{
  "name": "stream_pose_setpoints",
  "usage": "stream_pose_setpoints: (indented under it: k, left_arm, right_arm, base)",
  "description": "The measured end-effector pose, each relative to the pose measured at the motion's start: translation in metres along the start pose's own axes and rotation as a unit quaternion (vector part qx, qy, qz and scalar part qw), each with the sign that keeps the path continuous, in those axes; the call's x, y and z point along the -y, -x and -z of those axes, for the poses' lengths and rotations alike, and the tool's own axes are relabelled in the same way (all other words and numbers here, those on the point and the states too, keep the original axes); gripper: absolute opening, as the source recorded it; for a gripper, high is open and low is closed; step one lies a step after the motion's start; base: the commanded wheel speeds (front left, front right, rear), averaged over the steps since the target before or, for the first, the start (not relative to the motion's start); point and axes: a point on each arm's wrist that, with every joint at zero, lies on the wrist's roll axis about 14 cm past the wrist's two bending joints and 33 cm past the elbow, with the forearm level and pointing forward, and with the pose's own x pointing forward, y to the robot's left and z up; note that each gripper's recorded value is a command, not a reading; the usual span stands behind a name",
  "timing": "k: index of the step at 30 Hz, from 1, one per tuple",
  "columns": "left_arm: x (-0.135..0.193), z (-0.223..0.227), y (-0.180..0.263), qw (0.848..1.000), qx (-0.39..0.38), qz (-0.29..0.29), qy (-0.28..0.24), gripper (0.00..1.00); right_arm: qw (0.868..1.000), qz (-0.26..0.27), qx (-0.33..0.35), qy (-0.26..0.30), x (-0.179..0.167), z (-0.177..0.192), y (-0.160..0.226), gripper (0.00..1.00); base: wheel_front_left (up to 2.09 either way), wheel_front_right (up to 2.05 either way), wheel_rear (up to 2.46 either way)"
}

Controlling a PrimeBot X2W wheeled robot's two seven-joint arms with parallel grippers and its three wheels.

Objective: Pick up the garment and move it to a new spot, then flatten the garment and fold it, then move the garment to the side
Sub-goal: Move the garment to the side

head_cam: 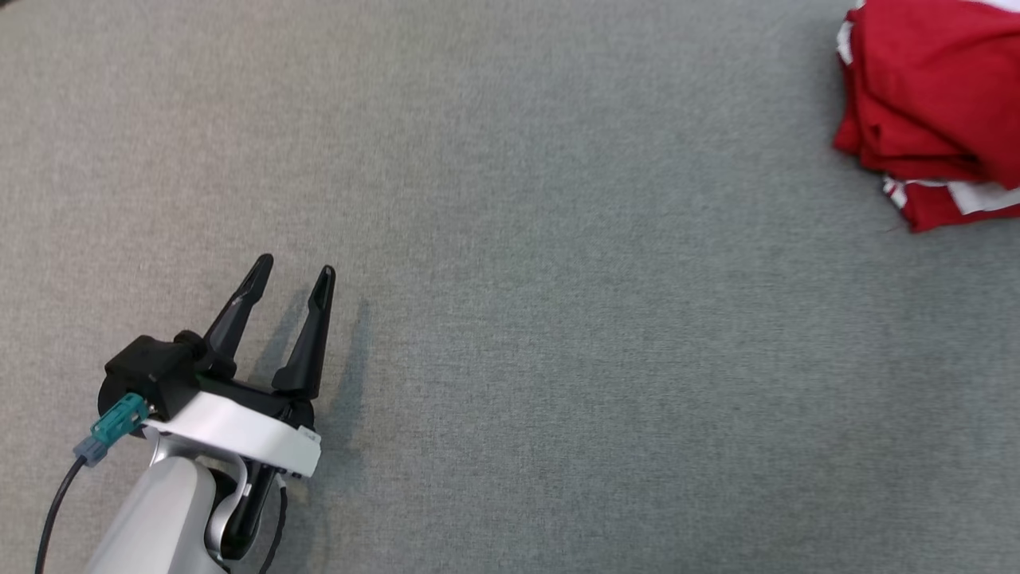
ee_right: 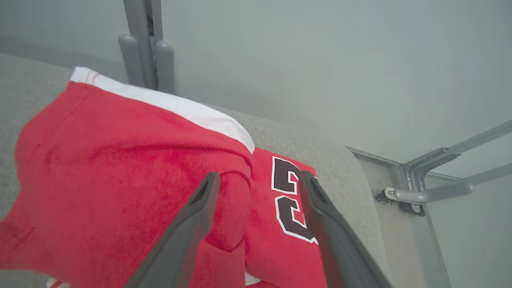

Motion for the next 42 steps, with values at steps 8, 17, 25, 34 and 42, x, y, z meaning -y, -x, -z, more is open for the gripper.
stream_pose_setpoints:
  k: [8, 17, 25, 34, 42]
  left_arm:
    - [0.014, -0.029, 0.017, 0.999, 0.039, 0.002, 0.005, 1.00]
    - [0.029, -0.061, 0.034, 0.996, 0.085, 0.010, -0.004, 1.00]
    - [0.035, -0.090, 0.047, 0.991, 0.130, 0.009, -0.011, 1.00]
    - [0.027, -0.110, 0.067, 0.986, 0.168, -0.019, -0.005, 1.00]
    - [0.017, -0.116, 0.083, 0.980, 0.188, -0.059, -0.006, 1.00]
  right_arm:
    - [0.985, -0.006, 0.167, -0.042, -0.007, -0.069, 0.060, 1.00]
    - [0.954, 0.010, 0.284, -0.090, 0.018, -0.097, 0.137, 1.00]
    - [0.926, 0.008, 0.354, -0.132, 0.030, -0.089, 0.187, 1.00]
    - [0.911, -0.007, 0.364, -0.193, -0.019, -0.022, 0.206, 1.00]
    - [0.898, -0.001, 0.367, -0.244, -0.053, 0.017, 0.230, 1.00]
  base:
    - [0.00, 0.00, 0.00]
    - [0.00, 0.00, 0.00]
    - [0.00, 0.00, 0.00]
    - [0.00, 0.00, 0.00]
    - [0.00, 0.00, 0.00]
